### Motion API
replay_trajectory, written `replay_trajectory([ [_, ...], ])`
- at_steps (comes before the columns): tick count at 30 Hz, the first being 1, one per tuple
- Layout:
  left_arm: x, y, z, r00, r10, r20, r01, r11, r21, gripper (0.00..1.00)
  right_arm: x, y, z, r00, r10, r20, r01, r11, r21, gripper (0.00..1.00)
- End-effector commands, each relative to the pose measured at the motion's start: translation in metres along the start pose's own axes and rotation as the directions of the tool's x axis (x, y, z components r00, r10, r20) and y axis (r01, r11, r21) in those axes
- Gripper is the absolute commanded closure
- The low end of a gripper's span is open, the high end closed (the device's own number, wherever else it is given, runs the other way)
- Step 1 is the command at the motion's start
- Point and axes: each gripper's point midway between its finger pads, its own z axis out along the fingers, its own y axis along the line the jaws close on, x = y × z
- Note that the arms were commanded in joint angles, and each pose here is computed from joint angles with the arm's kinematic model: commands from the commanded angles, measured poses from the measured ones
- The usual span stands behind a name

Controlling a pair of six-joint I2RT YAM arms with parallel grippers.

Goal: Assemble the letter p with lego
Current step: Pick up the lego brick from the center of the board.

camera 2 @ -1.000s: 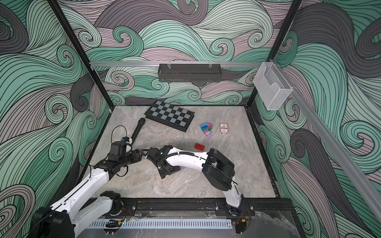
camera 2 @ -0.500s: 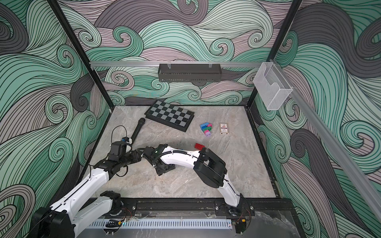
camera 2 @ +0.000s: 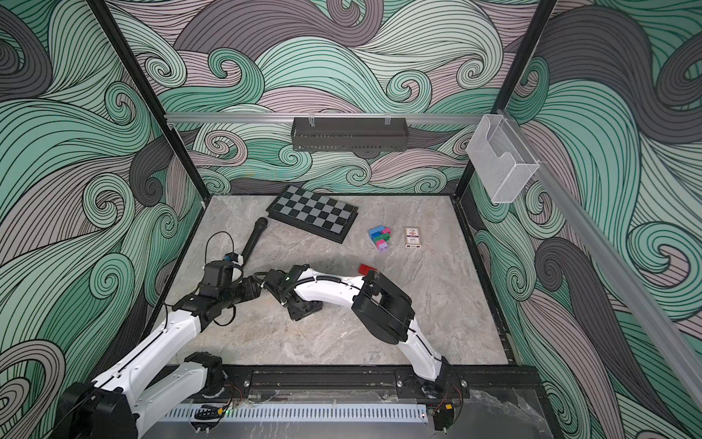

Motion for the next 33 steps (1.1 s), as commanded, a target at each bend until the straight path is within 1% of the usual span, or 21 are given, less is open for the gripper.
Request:
replay_trajectory([
  [1, -0.0147, -0.0066, -0.0074, 1.000, 0.003, 0.025, -0.003, 1.000, 0.015, 0.44, -0.0023, -0.0034, 0.0021, 1.000, 0.016, -0.005, -0.016, 1.000, 0.021, 0.55],
  [13, -0.0143, -0.0063, -0.0070, 1.000, 0.003, 0.023, -0.004, 1.000, 0.013, 0.45, 0.0002, -0.0016, 0.0063, 1.000, 0.012, -0.017, -0.011, 1.000, 0.014, 0.58],
  [27, -0.0142, -0.0066, -0.0072, 1.000, 0.007, 0.022, -0.007, 1.000, 0.014, 0.45, 0.0010, -0.0008, 0.0089, 1.000, 0.005, -0.023, -0.005, 1.000, 0.013, 0.58],
  [33, -0.0143, -0.0064, -0.0071, 1.000, 0.007, 0.022, -0.007, 1.000, 0.013, 0.45, 0.0008, -0.0001, 0.0091, 1.000, 0.003, -0.020, -0.003, 1.000, 0.006, 0.67],
])
